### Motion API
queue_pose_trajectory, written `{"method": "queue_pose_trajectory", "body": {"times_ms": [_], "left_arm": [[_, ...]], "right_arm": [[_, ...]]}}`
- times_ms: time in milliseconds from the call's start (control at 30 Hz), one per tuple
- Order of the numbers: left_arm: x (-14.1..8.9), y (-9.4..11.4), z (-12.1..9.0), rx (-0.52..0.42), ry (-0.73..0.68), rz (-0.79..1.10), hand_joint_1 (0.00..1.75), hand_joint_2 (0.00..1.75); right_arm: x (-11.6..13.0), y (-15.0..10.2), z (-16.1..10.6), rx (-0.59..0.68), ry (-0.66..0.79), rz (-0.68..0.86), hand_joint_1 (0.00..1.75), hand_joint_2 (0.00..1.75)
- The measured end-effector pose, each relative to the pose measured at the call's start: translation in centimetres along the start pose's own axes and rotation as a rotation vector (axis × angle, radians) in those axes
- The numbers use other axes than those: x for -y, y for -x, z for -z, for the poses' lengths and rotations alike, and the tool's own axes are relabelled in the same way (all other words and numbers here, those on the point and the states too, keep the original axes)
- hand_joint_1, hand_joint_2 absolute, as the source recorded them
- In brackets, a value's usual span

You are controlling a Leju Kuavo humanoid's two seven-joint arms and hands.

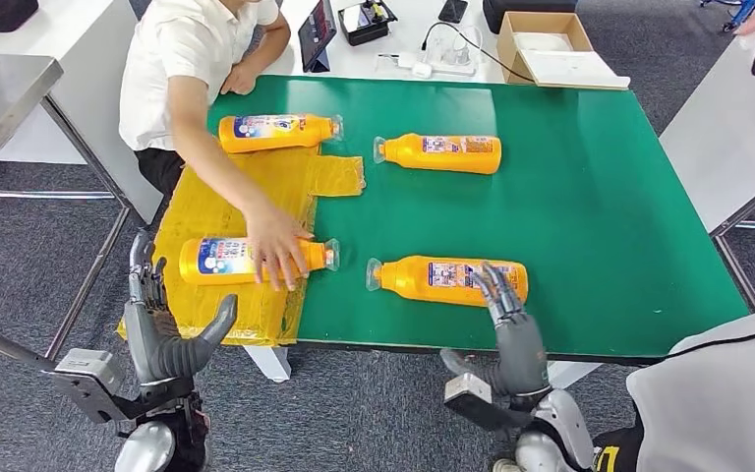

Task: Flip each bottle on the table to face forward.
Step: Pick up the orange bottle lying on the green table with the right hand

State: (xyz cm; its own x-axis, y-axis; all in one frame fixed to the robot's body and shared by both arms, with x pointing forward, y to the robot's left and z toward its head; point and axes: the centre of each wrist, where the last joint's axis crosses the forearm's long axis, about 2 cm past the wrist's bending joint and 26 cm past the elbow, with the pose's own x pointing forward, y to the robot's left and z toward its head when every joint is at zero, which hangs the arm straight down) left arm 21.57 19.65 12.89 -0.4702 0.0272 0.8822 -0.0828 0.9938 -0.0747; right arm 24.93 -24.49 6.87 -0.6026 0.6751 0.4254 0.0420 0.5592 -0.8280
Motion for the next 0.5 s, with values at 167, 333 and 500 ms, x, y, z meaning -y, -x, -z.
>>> {"method": "queue_pose_trajectory", "body": {"times_ms": [167, 333, 500], "left_arm": [[0.6, 0.0, -1.2, -0.022, 0.033, -0.019, 0.00, 1.75], [1.3, -0.2, -1.7, -0.023, 0.081, -0.027, 0.00, 1.75], [2.3, -0.4, -1.8, -0.026, 0.139, -0.060, 0.00, 1.75]], "right_arm": [[1.5, 2.8, -0.1, -0.065, -0.009, -0.116, 0.00, 1.75], [2.4, 5.1, 0.7, -0.116, -0.052, -0.184, 0.00, 1.75], [2.6, 7.0, 2.4, -0.168, -0.122, -0.221, 0.00, 1.75]]}}
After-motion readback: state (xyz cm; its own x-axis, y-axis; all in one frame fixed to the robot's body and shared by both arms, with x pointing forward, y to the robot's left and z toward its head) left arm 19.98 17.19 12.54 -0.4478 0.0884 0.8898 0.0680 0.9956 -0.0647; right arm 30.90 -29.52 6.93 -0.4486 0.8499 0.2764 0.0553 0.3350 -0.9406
